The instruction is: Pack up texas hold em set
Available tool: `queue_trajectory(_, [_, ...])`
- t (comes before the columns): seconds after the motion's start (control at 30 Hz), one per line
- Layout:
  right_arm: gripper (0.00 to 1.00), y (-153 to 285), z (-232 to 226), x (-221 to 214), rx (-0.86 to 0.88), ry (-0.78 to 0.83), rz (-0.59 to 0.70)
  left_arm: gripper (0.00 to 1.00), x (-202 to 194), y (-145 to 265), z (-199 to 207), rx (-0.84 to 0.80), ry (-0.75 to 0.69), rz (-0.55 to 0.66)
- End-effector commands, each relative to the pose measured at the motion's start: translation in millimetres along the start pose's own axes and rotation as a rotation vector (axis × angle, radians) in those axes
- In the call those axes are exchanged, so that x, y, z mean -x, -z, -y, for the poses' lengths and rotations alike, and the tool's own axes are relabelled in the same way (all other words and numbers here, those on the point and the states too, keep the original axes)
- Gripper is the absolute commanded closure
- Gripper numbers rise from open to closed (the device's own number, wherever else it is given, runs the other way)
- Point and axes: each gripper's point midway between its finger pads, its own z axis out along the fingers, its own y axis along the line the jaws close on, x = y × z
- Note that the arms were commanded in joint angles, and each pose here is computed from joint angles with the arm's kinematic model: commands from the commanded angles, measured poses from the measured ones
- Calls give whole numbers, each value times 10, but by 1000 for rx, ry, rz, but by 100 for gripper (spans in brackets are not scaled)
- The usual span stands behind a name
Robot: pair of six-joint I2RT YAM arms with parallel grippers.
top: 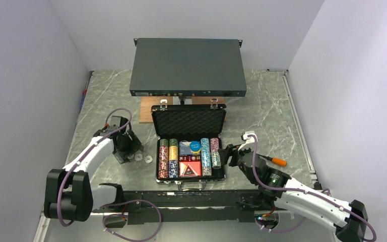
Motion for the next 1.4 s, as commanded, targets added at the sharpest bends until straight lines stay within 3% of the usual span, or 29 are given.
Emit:
queue_trajectory(0.0, [32,-3,-81,179,24,-24,59,23,-127,-34,46,-6,205,-31])
queue_trajectory(0.4, [32,5,-76,178,25,-26,61,25,-204,-159,93,155,363,-192])
queue_trajectory(0.57, [32,2,-81,177,27,-25,60,26,-204,-204,60,192,393,-192])
queue_trajectory(0.87, [32,-4,-74,175,22,-25,59,38,-162,-276,-93,299,410,-159])
queue_trajectory(1.13, [32,-7,-75,171,20,-20,55,39,-146,-371,-200,363,386,-148])
queue_trajectory(1.37, [32,-2,-70,184,19,-25,62,53,-103,-394,-235,395,345,-122])
